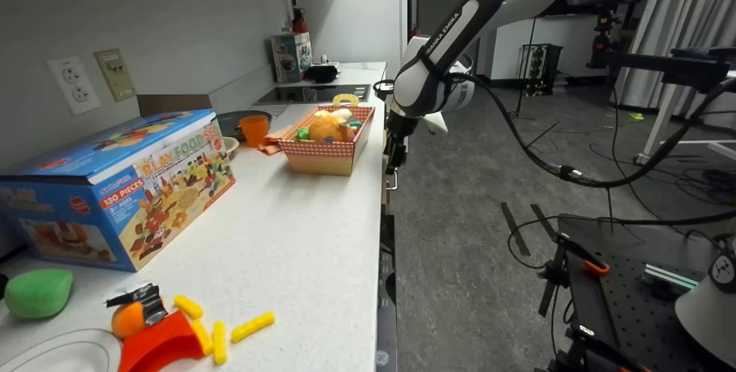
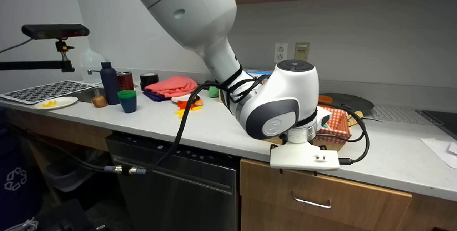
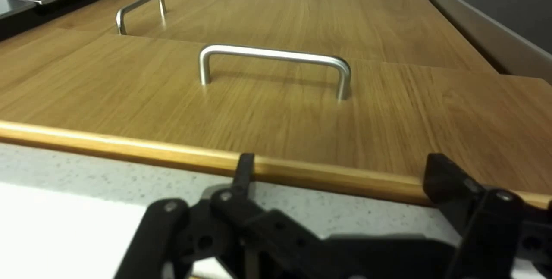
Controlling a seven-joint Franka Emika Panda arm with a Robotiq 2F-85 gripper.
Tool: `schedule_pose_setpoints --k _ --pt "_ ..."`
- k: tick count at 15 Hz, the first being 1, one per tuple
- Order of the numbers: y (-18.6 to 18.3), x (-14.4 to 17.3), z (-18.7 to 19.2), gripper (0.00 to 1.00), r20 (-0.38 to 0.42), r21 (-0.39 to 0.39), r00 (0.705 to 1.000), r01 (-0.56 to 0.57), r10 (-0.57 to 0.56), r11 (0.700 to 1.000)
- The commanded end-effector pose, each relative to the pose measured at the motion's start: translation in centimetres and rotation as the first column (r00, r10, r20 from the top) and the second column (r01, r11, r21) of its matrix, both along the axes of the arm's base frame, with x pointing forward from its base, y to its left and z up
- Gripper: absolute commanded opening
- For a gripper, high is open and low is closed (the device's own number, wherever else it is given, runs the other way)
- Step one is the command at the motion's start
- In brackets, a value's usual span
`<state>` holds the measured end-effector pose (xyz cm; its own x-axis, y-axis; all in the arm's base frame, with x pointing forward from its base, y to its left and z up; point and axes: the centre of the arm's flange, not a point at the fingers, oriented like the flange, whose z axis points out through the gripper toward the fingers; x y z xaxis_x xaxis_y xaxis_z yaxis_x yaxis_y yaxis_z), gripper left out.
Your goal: Open the drawer, remove the pineapple plushie from the drawer, put it in the box, and then close the drawer
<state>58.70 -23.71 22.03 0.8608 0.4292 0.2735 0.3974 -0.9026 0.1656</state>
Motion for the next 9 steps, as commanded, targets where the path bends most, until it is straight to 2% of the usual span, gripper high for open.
schedule_pose_setpoints --k 1,5,9 --pt "1.6 -5.0 2.4 1.0 -0.001 -0.046 1.0 0.011 -0.012 0.999" --pt "3.1 -11.3 5.7 1.0 0.049 -0.117 0.998 -0.019 0.025 0.993" --pt "5.3 -16.1 10.2 1.0 0.18 -0.206 0.982 -0.022 0.06 0.978"
